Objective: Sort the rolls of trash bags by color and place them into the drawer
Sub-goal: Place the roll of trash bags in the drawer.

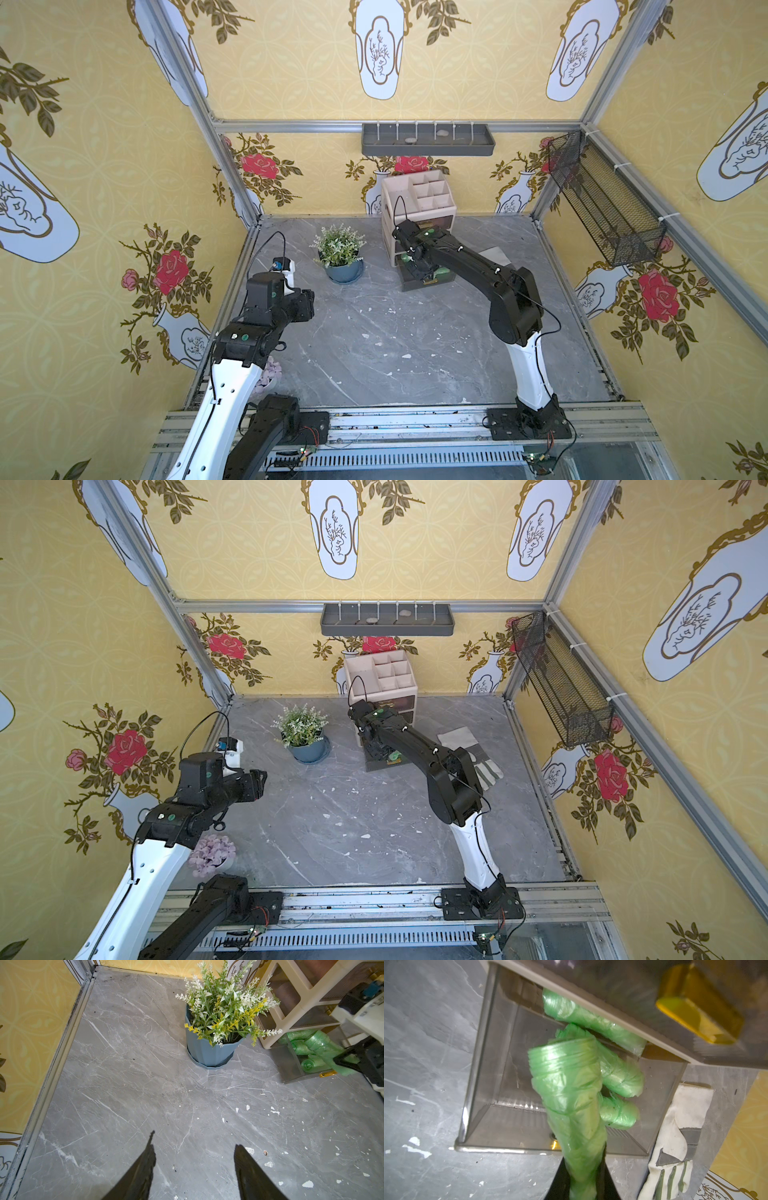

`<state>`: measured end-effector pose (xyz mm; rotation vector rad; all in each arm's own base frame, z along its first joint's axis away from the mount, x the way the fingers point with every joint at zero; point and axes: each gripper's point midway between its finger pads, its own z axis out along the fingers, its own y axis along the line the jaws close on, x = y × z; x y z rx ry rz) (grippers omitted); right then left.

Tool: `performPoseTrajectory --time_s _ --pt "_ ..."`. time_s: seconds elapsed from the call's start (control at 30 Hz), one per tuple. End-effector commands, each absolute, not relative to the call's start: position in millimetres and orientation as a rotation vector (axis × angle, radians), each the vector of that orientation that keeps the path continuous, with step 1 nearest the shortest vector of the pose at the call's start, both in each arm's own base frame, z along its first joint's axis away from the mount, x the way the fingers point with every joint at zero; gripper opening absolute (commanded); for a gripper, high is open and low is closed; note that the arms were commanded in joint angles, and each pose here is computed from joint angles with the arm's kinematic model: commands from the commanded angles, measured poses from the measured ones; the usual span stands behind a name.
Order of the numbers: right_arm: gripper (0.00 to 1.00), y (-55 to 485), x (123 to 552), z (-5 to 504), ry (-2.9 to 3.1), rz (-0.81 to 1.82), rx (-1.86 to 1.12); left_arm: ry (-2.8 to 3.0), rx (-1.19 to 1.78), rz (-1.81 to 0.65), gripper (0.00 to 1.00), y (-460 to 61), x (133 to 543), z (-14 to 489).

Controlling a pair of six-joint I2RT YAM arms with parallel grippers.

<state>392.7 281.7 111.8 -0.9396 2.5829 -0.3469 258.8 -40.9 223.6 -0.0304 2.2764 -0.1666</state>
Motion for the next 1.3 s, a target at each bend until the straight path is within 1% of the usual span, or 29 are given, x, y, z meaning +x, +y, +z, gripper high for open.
performPoseTrajectory --time_s 0.0,0.4,0.7,0.87,1.1,1.27 --pt "0.17 292 405 115 2.540 -0.321 -0.928 2.249 -0.022 -0.182 0.62 -43 263 227" --pt "0.17 307 411 96 2.565 -0.281 -0.933 2.245 -0.022 -0.183 0.62 -43 262 228" --pt "0.18 313 407 87 2.606 -0.228 -0.924 2.241 -0.023 -0.182 0.63 -42 261 229" --pt "0.22 315 402 83 2.637 -0.195 -0.916 2.240 -0.023 -0.181 0.63 -42 261 229" --pt "0.37 318 396 81 2.672 -0.127 -0.897 2.238 -0.024 -0.178 0.65 -42 260 230" --pt "0.42 320 394 87 2.672 -0.078 -0.879 2.239 -0.023 -0.178 0.66 -42 260 229"
